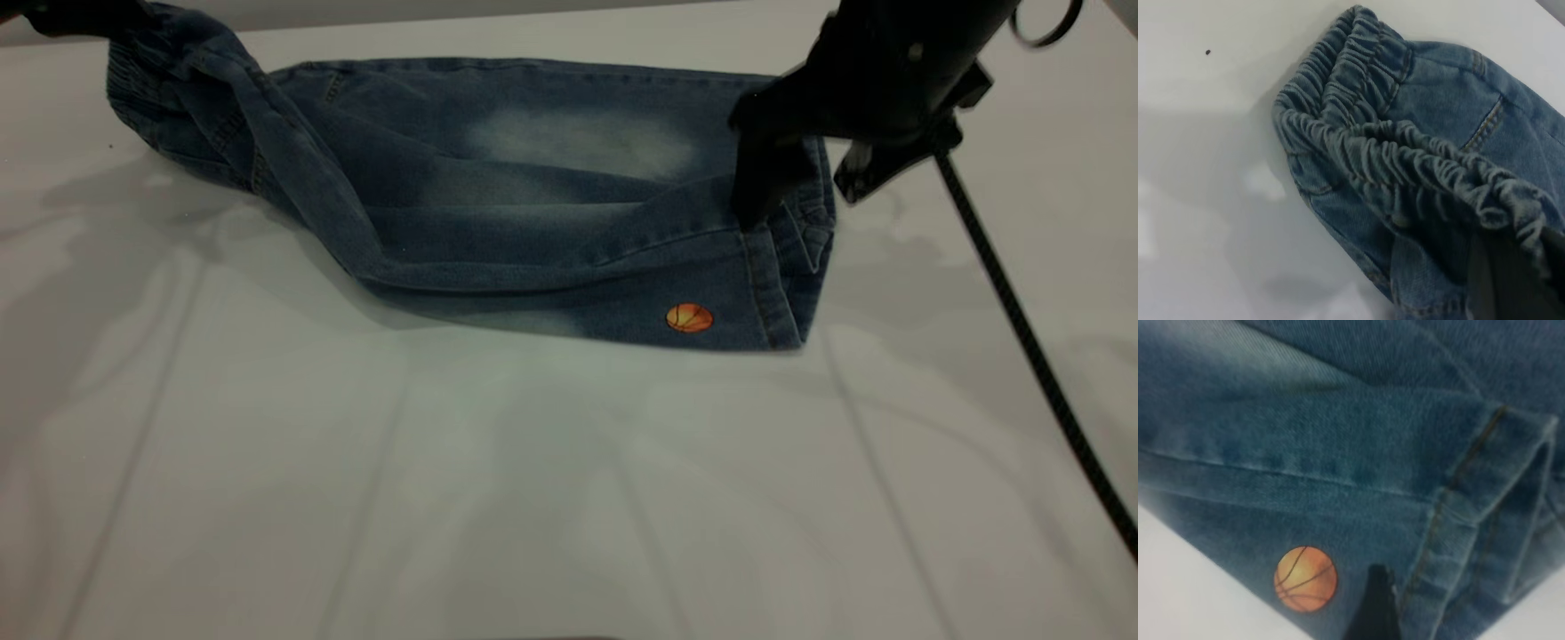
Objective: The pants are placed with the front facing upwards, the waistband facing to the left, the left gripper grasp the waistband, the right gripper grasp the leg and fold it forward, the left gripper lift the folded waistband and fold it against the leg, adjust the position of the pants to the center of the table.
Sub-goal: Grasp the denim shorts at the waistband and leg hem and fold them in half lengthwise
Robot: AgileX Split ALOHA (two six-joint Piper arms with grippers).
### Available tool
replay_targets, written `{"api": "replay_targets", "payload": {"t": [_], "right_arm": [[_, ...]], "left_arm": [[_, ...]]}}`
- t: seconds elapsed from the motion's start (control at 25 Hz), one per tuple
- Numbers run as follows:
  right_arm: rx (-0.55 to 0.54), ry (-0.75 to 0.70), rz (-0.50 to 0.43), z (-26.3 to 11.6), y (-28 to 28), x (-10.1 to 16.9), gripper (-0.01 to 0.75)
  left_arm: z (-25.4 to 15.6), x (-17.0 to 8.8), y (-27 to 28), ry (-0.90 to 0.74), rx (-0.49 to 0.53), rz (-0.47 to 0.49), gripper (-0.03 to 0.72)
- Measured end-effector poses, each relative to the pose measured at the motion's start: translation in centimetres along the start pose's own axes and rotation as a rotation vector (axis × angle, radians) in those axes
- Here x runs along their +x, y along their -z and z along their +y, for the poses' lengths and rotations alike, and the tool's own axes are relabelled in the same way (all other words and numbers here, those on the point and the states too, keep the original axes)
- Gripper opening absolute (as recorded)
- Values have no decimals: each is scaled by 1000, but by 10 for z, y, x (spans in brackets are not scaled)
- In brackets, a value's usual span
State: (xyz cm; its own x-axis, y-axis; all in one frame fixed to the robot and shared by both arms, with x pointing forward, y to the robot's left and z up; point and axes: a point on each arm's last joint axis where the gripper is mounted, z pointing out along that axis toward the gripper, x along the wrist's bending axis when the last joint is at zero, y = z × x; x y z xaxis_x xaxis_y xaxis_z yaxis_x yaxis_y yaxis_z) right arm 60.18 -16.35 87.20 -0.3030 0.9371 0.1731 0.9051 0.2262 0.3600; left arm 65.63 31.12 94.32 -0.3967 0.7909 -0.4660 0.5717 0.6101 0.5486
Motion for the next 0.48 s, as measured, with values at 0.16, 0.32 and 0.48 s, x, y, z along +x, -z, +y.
{"api": "replay_targets", "payload": {"t": [0.16,0.32,0.48], "right_arm": [[-25,24,-11,-1,-15,-4,573],[-61,90,-29,2,-17,-6,567],[-83,141,-40,4,-17,-6,567]], "left_arm": [[0,0,0,-1,0,0,63],[0,0,0,-4,0,0,63],[0,0,0,-4,0,0,63]]}}
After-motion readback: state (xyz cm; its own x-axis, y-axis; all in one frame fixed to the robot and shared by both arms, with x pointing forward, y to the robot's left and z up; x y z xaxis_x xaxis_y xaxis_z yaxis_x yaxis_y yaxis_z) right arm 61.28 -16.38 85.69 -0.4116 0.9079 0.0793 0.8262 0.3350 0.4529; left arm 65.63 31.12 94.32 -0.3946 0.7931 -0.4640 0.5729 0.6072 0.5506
